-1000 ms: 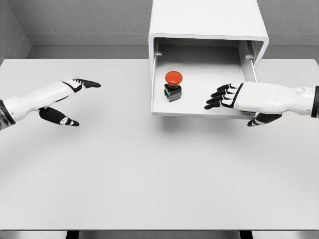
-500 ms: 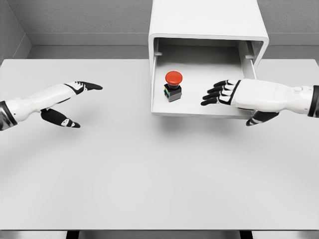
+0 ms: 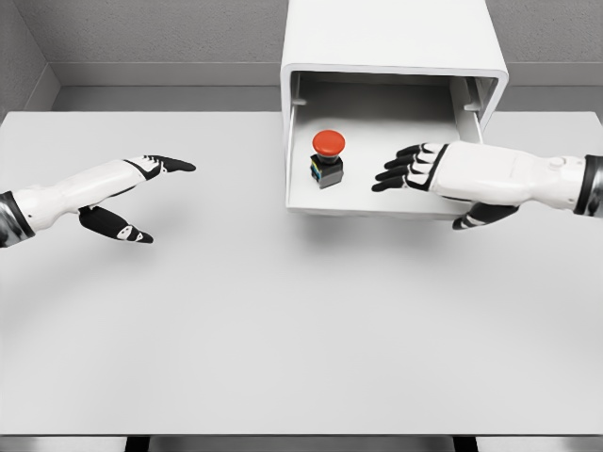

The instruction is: Slide open multi-storey tabletop storage cabinets and put open load switch and slide close multi-storey tabletop storage cabinets

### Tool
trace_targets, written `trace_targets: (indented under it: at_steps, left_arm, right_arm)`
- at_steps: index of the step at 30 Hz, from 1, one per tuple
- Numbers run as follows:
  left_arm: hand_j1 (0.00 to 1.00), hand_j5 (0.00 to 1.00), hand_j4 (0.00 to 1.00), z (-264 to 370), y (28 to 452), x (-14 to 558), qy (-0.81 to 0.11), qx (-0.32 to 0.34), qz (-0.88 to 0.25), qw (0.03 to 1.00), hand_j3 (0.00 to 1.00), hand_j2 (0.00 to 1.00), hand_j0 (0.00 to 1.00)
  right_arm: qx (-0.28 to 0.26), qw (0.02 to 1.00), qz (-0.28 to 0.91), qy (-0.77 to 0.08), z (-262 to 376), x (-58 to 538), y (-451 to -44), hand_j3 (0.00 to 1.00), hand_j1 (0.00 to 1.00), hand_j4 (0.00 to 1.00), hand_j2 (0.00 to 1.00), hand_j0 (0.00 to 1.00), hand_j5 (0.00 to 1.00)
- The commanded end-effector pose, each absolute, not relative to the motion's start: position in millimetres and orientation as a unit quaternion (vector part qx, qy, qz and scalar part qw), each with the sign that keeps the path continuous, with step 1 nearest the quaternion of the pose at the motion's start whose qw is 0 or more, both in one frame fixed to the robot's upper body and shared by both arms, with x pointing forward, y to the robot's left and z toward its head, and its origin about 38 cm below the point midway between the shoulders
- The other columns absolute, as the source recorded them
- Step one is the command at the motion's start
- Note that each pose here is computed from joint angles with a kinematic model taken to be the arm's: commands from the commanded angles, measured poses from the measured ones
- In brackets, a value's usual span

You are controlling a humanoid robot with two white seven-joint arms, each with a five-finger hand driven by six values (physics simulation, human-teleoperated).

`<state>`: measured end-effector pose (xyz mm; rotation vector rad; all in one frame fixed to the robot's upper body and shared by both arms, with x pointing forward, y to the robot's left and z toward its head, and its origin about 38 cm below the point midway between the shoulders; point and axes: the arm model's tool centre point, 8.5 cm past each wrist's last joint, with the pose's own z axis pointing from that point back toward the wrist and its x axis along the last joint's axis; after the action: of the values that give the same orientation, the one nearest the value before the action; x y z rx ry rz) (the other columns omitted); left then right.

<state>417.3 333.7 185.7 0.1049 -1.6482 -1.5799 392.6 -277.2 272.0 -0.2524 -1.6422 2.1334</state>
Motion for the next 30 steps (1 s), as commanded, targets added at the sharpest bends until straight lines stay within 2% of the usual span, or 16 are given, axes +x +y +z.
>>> trace_targets:
  at_steps: [1, 30]
  left_arm:
    - [1.00, 1.00, 1.00, 186, 334, 417, -0.657, 0.040, -0.627, 0.417, 1.00, 1.00, 1.00]
    - [1.00, 1.00, 1.00, 184, 340, 422, -0.656, 0.044, -0.621, 0.427, 1.00, 1.00, 1.00]
  right_arm:
    - [-0.088, 0.221, 0.766, -0.597, 270, 395, -275, 1.00, 1.00, 1.00, 1.00, 1.00, 1.00]
    - [-0.094, 0.246, 0.746, -0.612, 269, 429, -271, 1.00, 1.00, 1.00, 1.00, 1.00, 1.00]
